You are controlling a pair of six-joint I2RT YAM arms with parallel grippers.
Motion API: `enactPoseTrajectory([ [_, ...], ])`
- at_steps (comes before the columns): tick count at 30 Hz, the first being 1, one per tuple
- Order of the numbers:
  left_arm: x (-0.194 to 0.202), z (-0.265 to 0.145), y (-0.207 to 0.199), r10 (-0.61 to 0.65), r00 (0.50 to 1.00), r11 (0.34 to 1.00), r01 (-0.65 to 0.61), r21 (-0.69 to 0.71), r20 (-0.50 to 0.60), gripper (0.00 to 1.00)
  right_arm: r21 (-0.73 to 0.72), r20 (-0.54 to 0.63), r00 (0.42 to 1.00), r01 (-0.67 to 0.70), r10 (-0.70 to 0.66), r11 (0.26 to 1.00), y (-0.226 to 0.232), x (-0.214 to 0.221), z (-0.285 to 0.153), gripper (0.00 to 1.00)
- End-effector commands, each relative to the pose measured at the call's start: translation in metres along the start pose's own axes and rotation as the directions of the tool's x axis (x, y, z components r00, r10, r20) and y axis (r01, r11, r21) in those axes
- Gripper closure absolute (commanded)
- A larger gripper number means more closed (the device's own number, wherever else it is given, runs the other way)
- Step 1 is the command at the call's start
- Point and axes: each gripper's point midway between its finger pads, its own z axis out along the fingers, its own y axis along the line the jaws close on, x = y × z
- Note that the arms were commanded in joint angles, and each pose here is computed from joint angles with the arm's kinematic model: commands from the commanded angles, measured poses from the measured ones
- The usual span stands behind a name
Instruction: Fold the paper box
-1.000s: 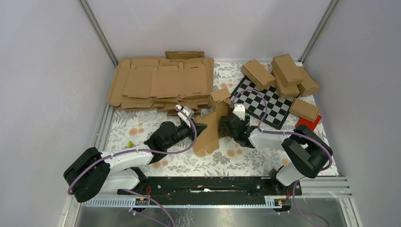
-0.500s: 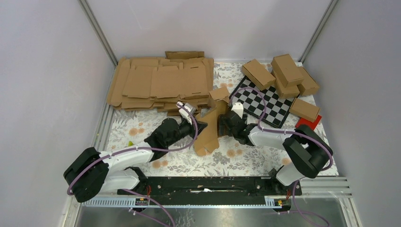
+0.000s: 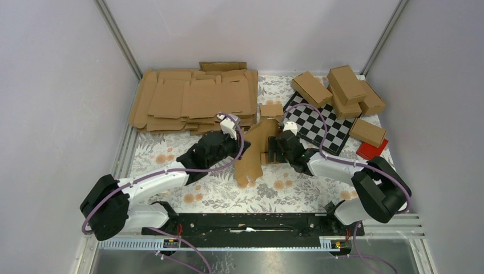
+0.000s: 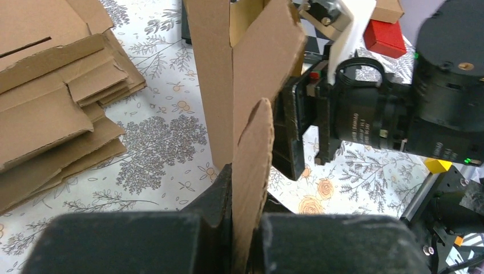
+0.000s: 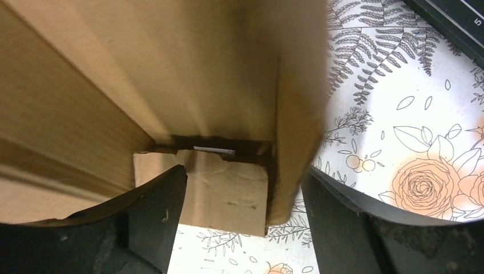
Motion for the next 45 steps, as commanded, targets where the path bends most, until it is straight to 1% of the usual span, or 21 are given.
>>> enactPoseTrajectory([
  [1,-0.017,0.006,0.008,-0.021,1.000,0.996,0.020,-0.092,-0.008,0.96,-0.057,0.025,1.000,0.009,-0.007,0.998,0.009,-0.012,-0.011,0.21],
  [3,-0.019,0.009,0.009,-0.028,0.999,0.993,0.024,-0.115,-0.027,0.92,-0.046,0.013,1.000,0.014,-0.013,0.999,0.007,-0.009,-0.010,0.21],
  [7,-0.023,0.011,0.010,-0.046,0.999,0.990,0.042,-0.133,-0.029,0.88,-0.037,-0.020,0.999,0.024,-0.025,0.999,0.006,0.000,-0.003,0.24],
  [10,-0.026,0.011,0.011,-0.054,0.998,0.988,0.050,-0.148,-0.023,0.80,-0.043,-0.036,0.999,0.020,-0.021,0.999,0.007,0.002,-0.002,0.26],
  [12,-0.028,0.012,0.010,-0.054,0.998,0.988,0.050,-0.147,-0.025,0.79,-0.039,-0.046,0.999,0.027,-0.029,0.999,0.006,0.005,-0.001,0.26],
  [14,-0.027,0.013,0.010,-0.057,0.998,0.988,0.052,-0.144,-0.030,0.81,-0.025,-0.063,0.997,0.035,-0.036,0.999,0.004,0.009,0.002,0.28],
  [16,-0.025,0.016,0.007,-0.067,0.997,0.990,0.062,-0.129,-0.038,0.86,-0.020,-0.082,0.996,0.039,-0.041,0.999,0.003,0.014,0.003,0.29],
  [19,-0.019,0.022,-0.002,-0.095,0.994,0.993,0.091,-0.072,-0.049,0.94,-0.026,-0.091,0.995,0.027,-0.030,0.999,0.004,0.017,0.003,0.32],
  [23,-0.010,0.031,-0.014,-0.131,0.989,0.991,0.131,-0.001,-0.071,1.00,-0.041,-0.080,0.997,0.012,-0.015,0.999,0.010,0.014,-0.002,0.36],
  [29,-0.007,0.037,-0.016,-0.150,0.985,0.988,0.152,0.023,-0.084,1.00,-0.033,-0.084,0.996,0.029,-0.031,0.999,0.011,0.014,-0.005,0.40],
  [32,-0.008,0.036,-0.012,-0.154,0.985,0.988,0.155,0.007,-0.080,1.00,-0.032,-0.075,0.997,0.034,-0.036,0.999,0.011,0.011,-0.006,0.47],
  [33,-0.008,0.035,-0.010,-0.156,0.985,0.988,0.156,0.000,-0.080,1.00,-0.022,-0.094,0.995,0.040,-0.042,0.999,0.008,0.015,-0.007,0.48],
  [38,-0.014,0.027,-0.006,-0.176,0.982,0.984,0.176,-0.006,-0.060,1.00,-0.027,-0.111,0.993,0.035,-0.038,0.999,0.009,0.018,-0.011,0.49],
  [43,-0.010,0.017,-0.003,-0.200,0.979,0.980,0.200,-0.007,-0.048,0.98,-0.040,-0.144,0.989,0.021,-0.026,0.999,0.012,0.023,-0.011,0.49],
  [45,-0.005,0.013,-0.001,-0.210,0.977,0.978,0.209,-0.009,-0.048,0.96,-0.036,-0.169,0.985,0.026,-0.032,0.999,0.013,0.025,-0.012,0.52],
])
